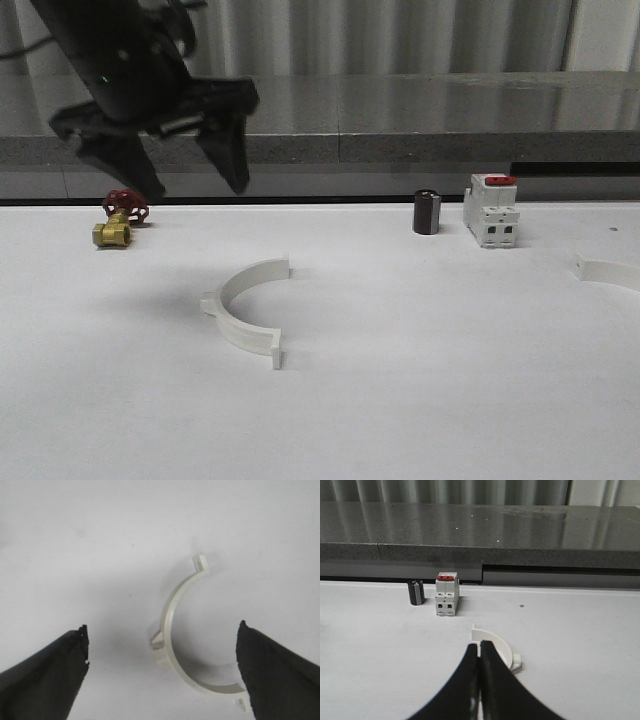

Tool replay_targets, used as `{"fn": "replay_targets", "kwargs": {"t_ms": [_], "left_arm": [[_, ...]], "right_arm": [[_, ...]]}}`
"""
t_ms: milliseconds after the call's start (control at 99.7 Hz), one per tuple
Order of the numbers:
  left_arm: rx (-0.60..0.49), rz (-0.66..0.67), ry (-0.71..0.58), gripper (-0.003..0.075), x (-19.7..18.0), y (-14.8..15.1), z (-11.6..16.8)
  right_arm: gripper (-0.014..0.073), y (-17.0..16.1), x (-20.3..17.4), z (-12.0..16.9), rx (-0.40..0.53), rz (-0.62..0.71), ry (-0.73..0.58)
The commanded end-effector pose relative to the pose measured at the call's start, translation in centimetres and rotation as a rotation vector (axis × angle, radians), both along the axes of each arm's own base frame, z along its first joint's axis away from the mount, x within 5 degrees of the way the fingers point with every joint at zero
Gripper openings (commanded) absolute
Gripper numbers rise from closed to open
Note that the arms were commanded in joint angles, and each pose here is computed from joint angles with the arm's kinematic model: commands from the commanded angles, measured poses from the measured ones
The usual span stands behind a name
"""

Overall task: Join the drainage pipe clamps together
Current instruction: 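Open the left gripper and lift it away from the clamp half, then grasp the other white clamp half by its end with the right gripper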

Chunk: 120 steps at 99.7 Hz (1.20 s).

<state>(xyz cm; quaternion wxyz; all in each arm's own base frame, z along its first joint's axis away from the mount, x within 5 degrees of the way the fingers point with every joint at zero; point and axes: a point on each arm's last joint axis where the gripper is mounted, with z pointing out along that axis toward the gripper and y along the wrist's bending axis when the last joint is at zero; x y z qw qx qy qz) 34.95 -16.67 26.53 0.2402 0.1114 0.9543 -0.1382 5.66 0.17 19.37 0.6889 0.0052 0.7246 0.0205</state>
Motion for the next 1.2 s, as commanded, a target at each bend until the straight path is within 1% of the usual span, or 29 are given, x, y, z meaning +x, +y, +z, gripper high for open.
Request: {"fn": "replay_targets", "kwargs": {"t_ms": [0, 90, 110, 161, 181, 211, 251, 281, 381, 522, 602, 712, 823, 893, 963, 1013, 1033, 1154, 1194], "left_arm": [[-0.036, 0.011, -0.171, 0.0589, -1.3, 2.5, 5.0], [-0.031, 0.042, -0.252, 0.0589, -3.0, 5.3, 6.9], [-0.022, 0.043, -0.262, 0.0589, -3.4, 5.9, 6.9], [-0.011, 0.045, -0.325, 0.0589, -4.9, 7.2, 7.9], [-0.003, 0.047, -0.331, 0.0589, -5.3, 7.7, 7.8], [0.001, 0.051, -0.372, 0.0589, -6.4, 8.4, 8.4], [0.014, 0.062, -0.392, 0.0589, -7.6, 9.3, 8.4], [0.018, 0.076, -0.425, 0.0589, -8.8, 10.0, 8.9], [0.031, 0.127, -0.486, 0.0589, -12.1, 12.0, 9.1], [0.044, 0.172, -0.567, 0.0589, -16.9, 13.8, 8.7], [0.042, 0.178, -0.605, 0.0589, -19.6, 14.2, 7.9], [0.023, 0.184, -0.696, 0.0589, -23.4, 14.7, 7.5], [0.008, 0.188, -0.769, 0.056, -26.4, 15.1, 6.8], [0.0, 0.189, -0.798, 0.0502, -27.7, 15.2, 6.3], [-0.005, 0.19, -0.819, 0.0409, -28.6, 15.3, 5.9], [-0.009, 0.19, -0.827, 0.0314, -28.9, 15.3, 5.7], [-0.011, 0.191, -0.826, 0.0288, -29.0, 15.3, 5.6], [-0.013, 0.191, -0.829, 0.0041, -29.1, 15.3, 5.5], [-0.013, 0.191, -0.829, -0.0022, -29.1, 15.3, 5.5]], "right_arm": [[-0.0118, -0.1, -0.2, 1.3, -0.005, -0.013, -0.109], [-0.0118, -0.1, -0.2, 1.3, -0.005, -0.013, -0.109], [-0.0118, -0.1, -0.2, 1.3, -0.005, -0.013, -0.109], [-0.0118, -0.1, -0.2, 1.3, -0.005, -0.013, -0.109], [-0.0118, -0.1, -0.2, 1.3, -0.005, -0.013, -0.109], [-0.0118, -0.1, -0.2, 1.3, -0.005, -0.013, -0.109], [-0.0118, -0.1, -0.2, 1.3, -0.005, -0.013, -0.109], [-0.0118, -0.1, -0.2, 1.3, -0.005, -0.013, -0.109], [-0.0118, -0.1, -0.2, 1.3, -0.005, -0.013, -0.109], [-0.0118, -0.1, -0.2, 1.3, -0.005, -0.013, -0.109], [-0.0118, -0.1, -0.2, 1.3, -0.005, -0.013, -0.109], [-0.0118, -0.1, -0.2, 1.3, -0.005, -0.013, -0.109], [-0.0118, -0.1, -0.2, 1.3, -0.005, -0.013, -0.109], [-0.0118, -0.1, -0.2, 1.3, -0.005, -0.013, -0.109], [-0.0118, -0.1, -0.2, 1.3, -0.005, -0.013, -0.109], [-0.0118, -0.1, -0.2, 1.3, -0.005, -0.013, -0.109], [-0.0118, -0.1, -0.2, 1.3, -0.005, -0.013, -0.109], [-0.0118, -0.1, -0.2, 1.4, -0.005, -0.014, -0.12], [-0.0118, -0.1, -0.2, 1.4, -0.005, -0.014, -0.12]]}}
